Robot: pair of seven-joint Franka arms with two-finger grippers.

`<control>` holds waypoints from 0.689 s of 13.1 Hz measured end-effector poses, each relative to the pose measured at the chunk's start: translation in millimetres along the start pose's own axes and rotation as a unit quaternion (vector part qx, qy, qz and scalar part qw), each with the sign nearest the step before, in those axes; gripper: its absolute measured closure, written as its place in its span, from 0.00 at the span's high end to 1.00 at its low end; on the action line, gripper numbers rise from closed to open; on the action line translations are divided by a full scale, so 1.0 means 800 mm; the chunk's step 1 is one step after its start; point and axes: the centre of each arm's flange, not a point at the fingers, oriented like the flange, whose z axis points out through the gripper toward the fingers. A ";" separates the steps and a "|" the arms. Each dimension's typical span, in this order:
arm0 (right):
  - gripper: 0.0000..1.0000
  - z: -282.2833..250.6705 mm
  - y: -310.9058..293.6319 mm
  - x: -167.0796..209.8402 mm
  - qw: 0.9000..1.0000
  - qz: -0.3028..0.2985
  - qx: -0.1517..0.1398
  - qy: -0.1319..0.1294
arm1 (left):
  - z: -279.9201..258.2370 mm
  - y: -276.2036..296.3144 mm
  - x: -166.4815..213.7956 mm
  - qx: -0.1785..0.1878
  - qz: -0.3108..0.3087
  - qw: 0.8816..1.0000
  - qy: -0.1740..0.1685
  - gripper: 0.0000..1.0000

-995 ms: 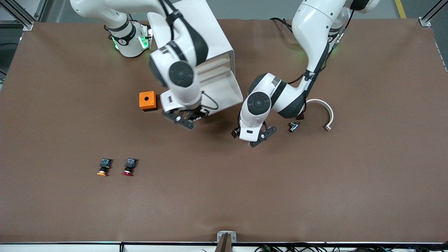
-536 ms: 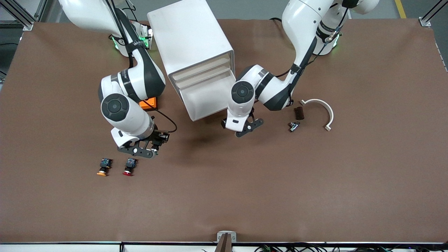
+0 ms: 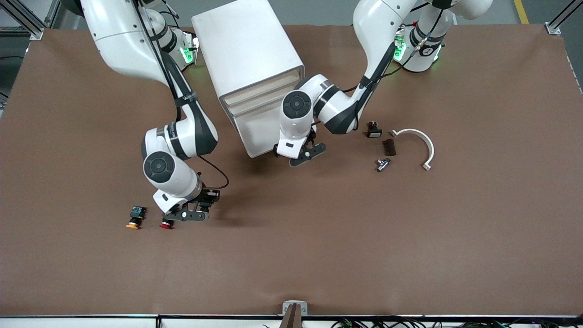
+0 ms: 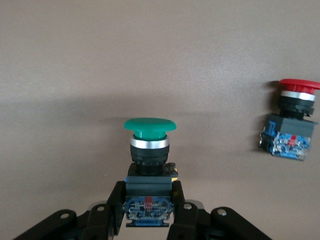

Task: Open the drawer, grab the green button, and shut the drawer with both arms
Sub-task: 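Lift the green button out while the left gripper pushes the drawer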

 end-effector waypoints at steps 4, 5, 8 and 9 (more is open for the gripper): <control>0.41 0.027 0.015 0.006 1.000 -0.005 0.006 -0.003 | 0.007 0.007 -0.037 -0.001 0.001 1.000 -0.017 1.00; 0.41 0.032 0.016 0.006 1.000 -0.006 0.005 -0.005 | 0.009 0.009 -0.046 -0.001 -0.004 1.000 -0.023 1.00; 0.41 0.047 0.017 0.005 1.000 -0.006 0.002 -0.010 | 0.013 0.013 -0.070 -0.006 -0.018 0.998 -0.052 1.00; 0.41 0.050 0.019 0.006 1.000 -0.005 0.002 -0.011 | 0.013 0.014 -0.076 -0.008 -0.023 0.998 -0.062 1.00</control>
